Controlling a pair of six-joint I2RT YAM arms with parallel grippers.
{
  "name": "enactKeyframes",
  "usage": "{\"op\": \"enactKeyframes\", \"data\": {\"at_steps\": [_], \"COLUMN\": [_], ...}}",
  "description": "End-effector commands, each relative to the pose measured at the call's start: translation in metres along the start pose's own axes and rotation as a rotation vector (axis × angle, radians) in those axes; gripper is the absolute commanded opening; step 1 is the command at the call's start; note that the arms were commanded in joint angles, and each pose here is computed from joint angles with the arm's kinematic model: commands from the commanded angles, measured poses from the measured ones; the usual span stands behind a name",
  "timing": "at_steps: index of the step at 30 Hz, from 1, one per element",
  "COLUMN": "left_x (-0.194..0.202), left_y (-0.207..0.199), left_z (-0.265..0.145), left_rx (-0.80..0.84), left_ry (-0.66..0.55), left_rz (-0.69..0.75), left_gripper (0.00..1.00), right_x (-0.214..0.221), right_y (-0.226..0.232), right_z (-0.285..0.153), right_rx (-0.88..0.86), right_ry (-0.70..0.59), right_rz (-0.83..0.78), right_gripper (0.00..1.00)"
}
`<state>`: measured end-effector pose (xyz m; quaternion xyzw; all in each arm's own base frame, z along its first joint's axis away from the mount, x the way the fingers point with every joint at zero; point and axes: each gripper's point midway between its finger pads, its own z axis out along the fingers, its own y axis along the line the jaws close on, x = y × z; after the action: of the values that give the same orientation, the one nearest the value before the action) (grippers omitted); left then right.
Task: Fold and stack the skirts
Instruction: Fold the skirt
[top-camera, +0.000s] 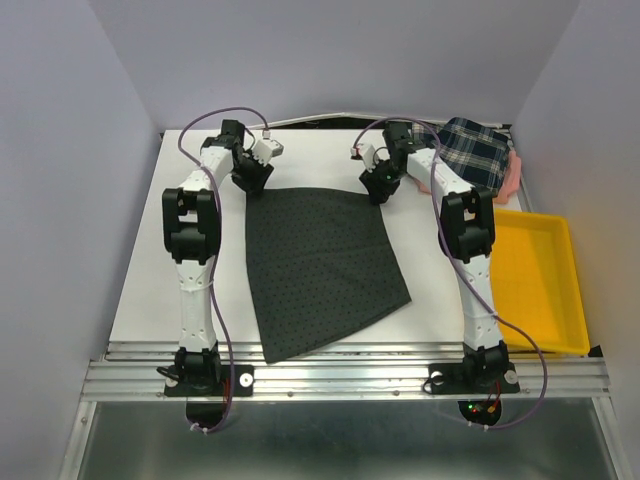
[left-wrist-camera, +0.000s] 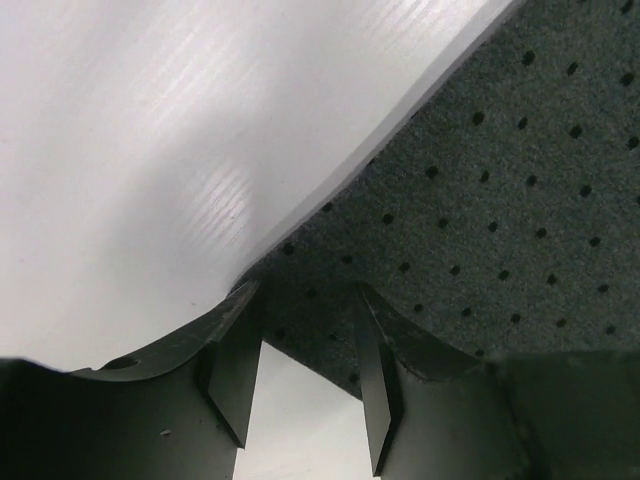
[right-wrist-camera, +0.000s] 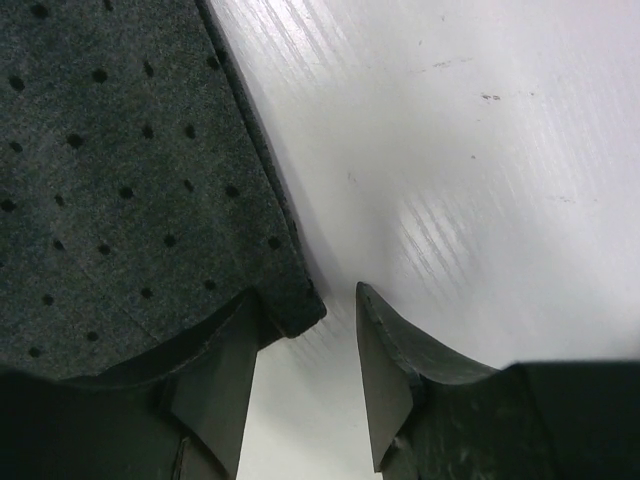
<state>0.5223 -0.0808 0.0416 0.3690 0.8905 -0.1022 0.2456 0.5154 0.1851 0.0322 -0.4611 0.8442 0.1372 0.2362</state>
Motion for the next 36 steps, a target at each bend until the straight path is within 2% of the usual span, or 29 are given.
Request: {"op": "enactKeyframes", "data": {"at_steps": [1,4,9,12,14,17,18,21,25,26,30,33,36], "left_x": [-0.035,-0.035,-0.049,-0.039,-0.027,-0.013,-0.007,0.013,0.036,0.039,0.038,0.019,-0.008], "left_y": [0.020,0.023,0.018,0.024,0.023,0.014,0.011,0.015,0.019,0.019,0.021,0.034,0.053], "left_z": [-0.016,-0.013,-0.030,-0.023,-0.014,-0.008,-0.003,0.012,0.027,0.028,0.023,0.013,-0.002], "left_rx": [-0.077,-0.078,-0.062,-0.072,-0.038,0.023,0.038,0.022,0.024,0.026,0.013,-0.048,-0.148], "left_ry": [-0.090,-0.082,-0.129,-0.083,-0.037,0.005,0.019,0.080,0.158,0.166,0.161,0.116,0.053], "left_rz": [0.018,0.025,0.096,0.140,0.142,0.151,0.147,0.145,0.129,0.131,0.142,0.145,0.122], "left_gripper": [0.50,0.49,0.49,0.47,0.47,0.47,0.46,0.46,0.43,0.41,0.26,0.02,0.00], "right_x": [0.013,0.013,0.012,0.012,0.012,0.013,0.014,0.015,0.016,0.017,0.022,0.014,-0.002], "right_y": [-0.002,-0.005,-0.008,-0.008,-0.009,-0.012,-0.012,-0.015,-0.018,-0.019,-0.018,-0.024,-0.037], "right_z": [0.017,0.017,0.016,0.016,0.016,0.016,0.016,0.018,0.018,0.018,0.019,0.016,0.007], "right_rx": [0.001,0.015,0.029,0.030,0.034,0.049,0.050,0.064,0.079,0.083,0.080,0.114,0.180], "right_ry": [0.029,0.031,0.031,0.030,0.031,0.035,0.038,0.041,0.051,0.056,0.077,0.053,0.012], "right_rz": [-0.015,-0.022,-0.030,-0.032,-0.032,-0.035,-0.036,-0.033,-0.033,-0.034,-0.039,-0.019,0.003], "right_gripper": [0.47,0.46,0.40,0.37,0.30,0.27,0.22,0.16,0.01,0.01,0.01,0.01,0.01]}}
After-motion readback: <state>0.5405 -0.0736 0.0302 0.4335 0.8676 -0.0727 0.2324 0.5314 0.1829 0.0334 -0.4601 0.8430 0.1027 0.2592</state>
